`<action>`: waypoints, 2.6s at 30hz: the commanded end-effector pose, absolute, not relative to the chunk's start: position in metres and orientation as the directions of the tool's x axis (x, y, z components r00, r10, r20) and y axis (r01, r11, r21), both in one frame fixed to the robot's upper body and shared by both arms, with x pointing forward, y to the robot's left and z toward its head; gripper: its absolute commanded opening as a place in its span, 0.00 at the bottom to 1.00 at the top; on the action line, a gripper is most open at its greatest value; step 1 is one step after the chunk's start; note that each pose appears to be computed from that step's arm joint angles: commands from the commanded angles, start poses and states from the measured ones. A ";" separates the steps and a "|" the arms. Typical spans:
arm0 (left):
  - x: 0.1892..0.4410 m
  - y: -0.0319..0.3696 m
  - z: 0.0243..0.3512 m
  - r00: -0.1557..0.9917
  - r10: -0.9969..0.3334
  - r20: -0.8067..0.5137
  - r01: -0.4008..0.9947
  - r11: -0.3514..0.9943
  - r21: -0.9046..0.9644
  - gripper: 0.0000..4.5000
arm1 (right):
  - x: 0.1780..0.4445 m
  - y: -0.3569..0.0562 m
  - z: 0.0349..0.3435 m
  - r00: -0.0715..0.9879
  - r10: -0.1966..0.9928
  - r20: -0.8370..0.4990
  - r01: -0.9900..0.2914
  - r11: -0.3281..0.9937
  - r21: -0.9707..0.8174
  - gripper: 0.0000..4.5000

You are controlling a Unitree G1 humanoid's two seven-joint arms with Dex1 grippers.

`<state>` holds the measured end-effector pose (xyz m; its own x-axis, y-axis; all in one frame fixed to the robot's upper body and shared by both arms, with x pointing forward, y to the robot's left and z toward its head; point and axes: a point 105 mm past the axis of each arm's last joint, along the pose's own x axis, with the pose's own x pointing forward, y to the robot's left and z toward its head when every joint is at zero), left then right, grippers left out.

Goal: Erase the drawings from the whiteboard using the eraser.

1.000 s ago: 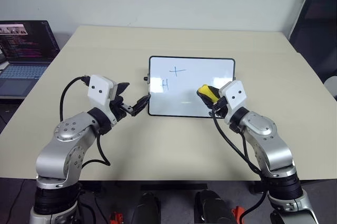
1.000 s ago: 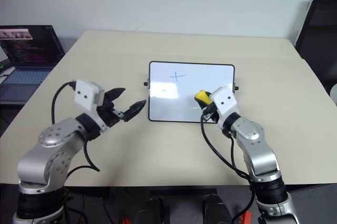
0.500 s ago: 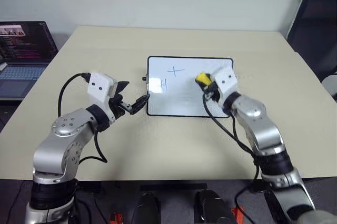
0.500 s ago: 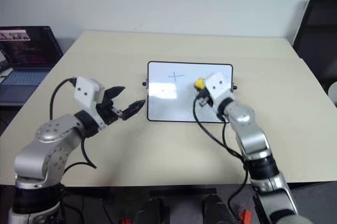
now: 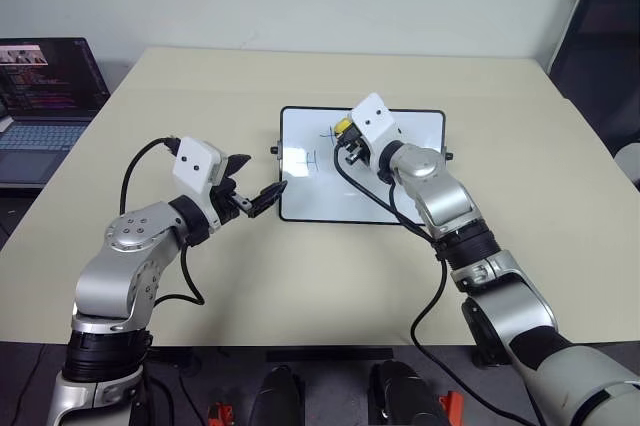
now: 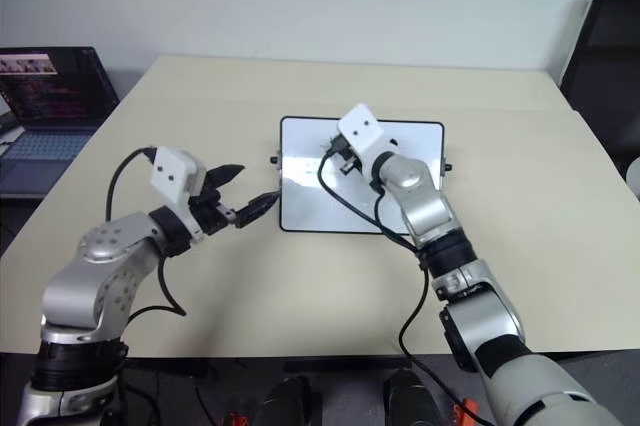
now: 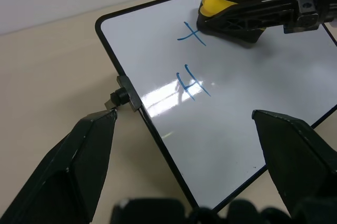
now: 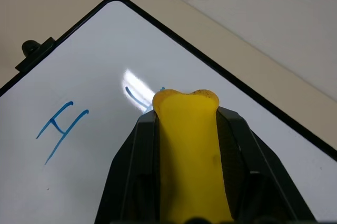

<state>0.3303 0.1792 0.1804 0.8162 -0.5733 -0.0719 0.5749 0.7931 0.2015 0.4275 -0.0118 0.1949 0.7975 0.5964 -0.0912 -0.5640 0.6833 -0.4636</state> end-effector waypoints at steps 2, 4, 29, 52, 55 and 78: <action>0.330 0.177 0.191 0.811 -0.585 -0.029 0.573 0.783 0.240 1.00 | 0.420 0.004 0.182 0.736 0.653 -0.178 -0.637 0.578 -0.510 0.25; 0.330 0.176 0.190 0.809 -0.587 -0.028 0.575 0.782 0.240 1.00 | 0.428 0.002 0.194 0.773 0.622 -0.126 -0.578 0.608 -0.544 0.25; 0.330 0.168 0.183 0.792 -0.610 -0.027 0.597 0.765 0.243 1.00 | 0.438 0.025 0.209 0.770 0.632 -0.087 -0.538 0.570 -0.621 0.25; 0.335 0.156 0.187 0.764 -0.644 -0.022 0.630 0.738 0.242 1.00 | 0.446 -0.065 0.182 0.879 0.448 -0.164 -0.455 0.684 -0.571 0.25; 0.335 0.156 0.187 0.763 -0.646 -0.022 0.631 0.737 0.242 1.00 | 0.444 -0.067 0.181 0.882 0.443 -0.163 -0.450 0.684 -0.574 0.25; 0.330 0.150 0.191 0.758 -0.652 -0.023 0.636 0.731 0.246 1.00 | 0.441 -0.018 0.201 0.855 0.511 -0.088 -0.444 0.633 -0.634 0.25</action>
